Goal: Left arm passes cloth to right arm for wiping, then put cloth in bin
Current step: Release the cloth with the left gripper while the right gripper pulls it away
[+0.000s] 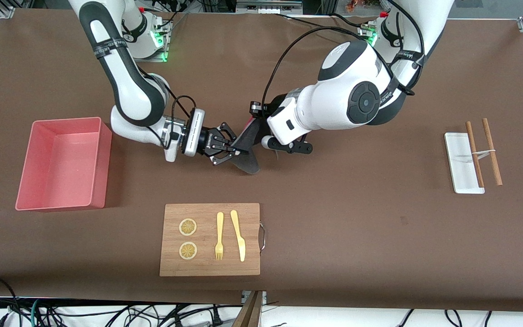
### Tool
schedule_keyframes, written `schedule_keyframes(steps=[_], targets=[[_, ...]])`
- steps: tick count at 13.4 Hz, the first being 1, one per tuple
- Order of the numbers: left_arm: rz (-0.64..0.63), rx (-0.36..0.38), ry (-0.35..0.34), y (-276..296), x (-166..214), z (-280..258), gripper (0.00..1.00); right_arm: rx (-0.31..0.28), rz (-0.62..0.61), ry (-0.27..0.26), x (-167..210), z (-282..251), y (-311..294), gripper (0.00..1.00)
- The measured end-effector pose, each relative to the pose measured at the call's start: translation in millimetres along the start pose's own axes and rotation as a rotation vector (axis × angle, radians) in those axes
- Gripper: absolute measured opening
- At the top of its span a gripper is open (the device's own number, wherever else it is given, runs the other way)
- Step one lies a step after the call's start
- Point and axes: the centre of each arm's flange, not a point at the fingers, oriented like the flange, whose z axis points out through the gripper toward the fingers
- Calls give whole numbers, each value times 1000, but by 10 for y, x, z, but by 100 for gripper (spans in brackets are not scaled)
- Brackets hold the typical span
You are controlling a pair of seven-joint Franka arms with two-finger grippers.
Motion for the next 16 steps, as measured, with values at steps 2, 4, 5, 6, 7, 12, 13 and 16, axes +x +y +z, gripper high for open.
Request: schedule_keyframes(steps=[2,4,5,6,7,12,13,16], targets=[[0,11,11,-31,27,-15,9,4,-25,-55,105,-169,77,2],[18,62,39,-63,41,-20,28,9,-32,-139,179,-379,165,2],[24,74,46,-62,36,-20,39,9,-28,-168,203,-462,198,2],[26,79,48,-60,32,-23,50,7,-22,-190,221,-528,224,2],[27,86,46,-69,30,-27,62,8,-16,-217,231,-584,244,2],[85,370,90,-190,-186,-322,100,44,172,-474,195,-1102,300,2],[93,437,107,-203,-271,-431,100,49,231,-529,214,-1284,298,2],[88,607,183,-279,-460,-796,100,30,397,-689,367,-1834,225,2]])
